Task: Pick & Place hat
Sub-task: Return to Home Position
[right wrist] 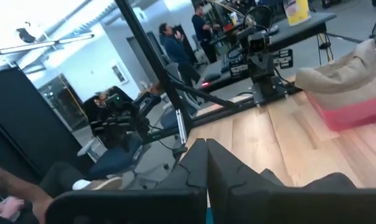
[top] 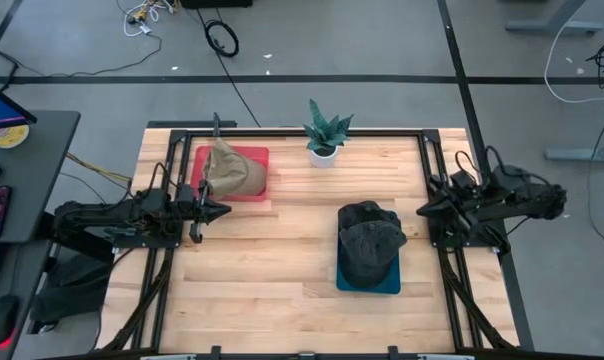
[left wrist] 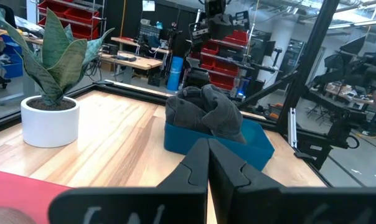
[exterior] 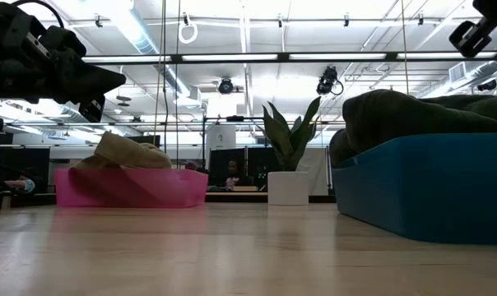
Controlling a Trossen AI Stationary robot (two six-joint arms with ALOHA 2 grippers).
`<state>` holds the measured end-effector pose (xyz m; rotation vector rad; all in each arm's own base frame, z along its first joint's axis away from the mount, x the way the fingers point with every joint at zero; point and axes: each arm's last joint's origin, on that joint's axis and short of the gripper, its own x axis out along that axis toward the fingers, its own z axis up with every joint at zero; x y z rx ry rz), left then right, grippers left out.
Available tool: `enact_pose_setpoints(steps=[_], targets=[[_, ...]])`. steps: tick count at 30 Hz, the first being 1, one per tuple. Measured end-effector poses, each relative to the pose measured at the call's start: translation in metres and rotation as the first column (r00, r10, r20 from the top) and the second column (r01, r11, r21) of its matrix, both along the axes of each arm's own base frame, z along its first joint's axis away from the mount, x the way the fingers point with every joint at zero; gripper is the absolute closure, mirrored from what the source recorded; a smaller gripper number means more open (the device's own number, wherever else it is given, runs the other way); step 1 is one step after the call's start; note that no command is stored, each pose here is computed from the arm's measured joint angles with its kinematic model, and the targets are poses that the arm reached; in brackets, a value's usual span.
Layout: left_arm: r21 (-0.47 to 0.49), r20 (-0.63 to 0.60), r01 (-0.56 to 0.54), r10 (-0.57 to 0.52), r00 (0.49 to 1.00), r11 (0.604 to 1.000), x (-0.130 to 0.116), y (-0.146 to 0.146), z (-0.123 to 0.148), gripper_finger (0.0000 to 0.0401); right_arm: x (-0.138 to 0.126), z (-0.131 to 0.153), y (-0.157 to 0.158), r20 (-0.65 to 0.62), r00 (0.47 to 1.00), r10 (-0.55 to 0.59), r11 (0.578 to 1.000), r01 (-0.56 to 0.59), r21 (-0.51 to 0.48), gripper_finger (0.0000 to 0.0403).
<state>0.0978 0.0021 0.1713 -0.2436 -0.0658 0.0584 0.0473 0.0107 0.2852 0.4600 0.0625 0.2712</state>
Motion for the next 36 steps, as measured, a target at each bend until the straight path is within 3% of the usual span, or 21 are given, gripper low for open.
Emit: enact_pose_setpoints(steps=[8,11,15,18,22,29,36], targets=[[0.000,-0.001,0.001,-0.001,1.000,1.000,0.000,0.000,0.000,0.0398,0.000,-0.020,0.000,0.030,0.999,-0.012,1.000,0.012,-0.011,0.0403],[-0.001,-0.008,0.002,-0.002,1.000,1.000,0.000,0.000,-0.001,0.0398,0.010,-0.025,0.001,0.131,0.991,-0.024,0.999,0.029,-0.034,0.0403],[-0.001,-0.015,0.002,-0.002,1.000,1.000,0.000,0.000,-0.001,0.0398,0.025,-0.039,0.001,0.322,0.942,-0.093,0.989,0.125,-0.078,0.0403],[0.000,-0.015,0.001,-0.001,1.000,1.000,0.000,0.000,-0.001,0.0398,0.035,-0.062,0.001,0.362,0.922,-0.135,0.983,0.170,-0.067,0.0403],[0.000,-0.015,0.000,0.000,1.000,1.000,0.000,0.000,-0.001,0.0398,0.043,-0.087,0.002,0.346,0.929,-0.133,0.987,0.157,-0.043,0.0403],[-0.001,-0.015,0.000,0.000,1.000,1.000,0.000,0.000,-0.001,0.0398,0.045,-0.091,0.002,0.319,0.939,-0.127,0.970,0.184,-0.157,0.0403],[0.000,-0.015,0.000,0.000,1.000,1.000,0.000,0.000,-0.001,0.0398,0.049,-0.107,0.000,0.190,0.972,-0.137,0.936,0.190,-0.296,0.0403]])
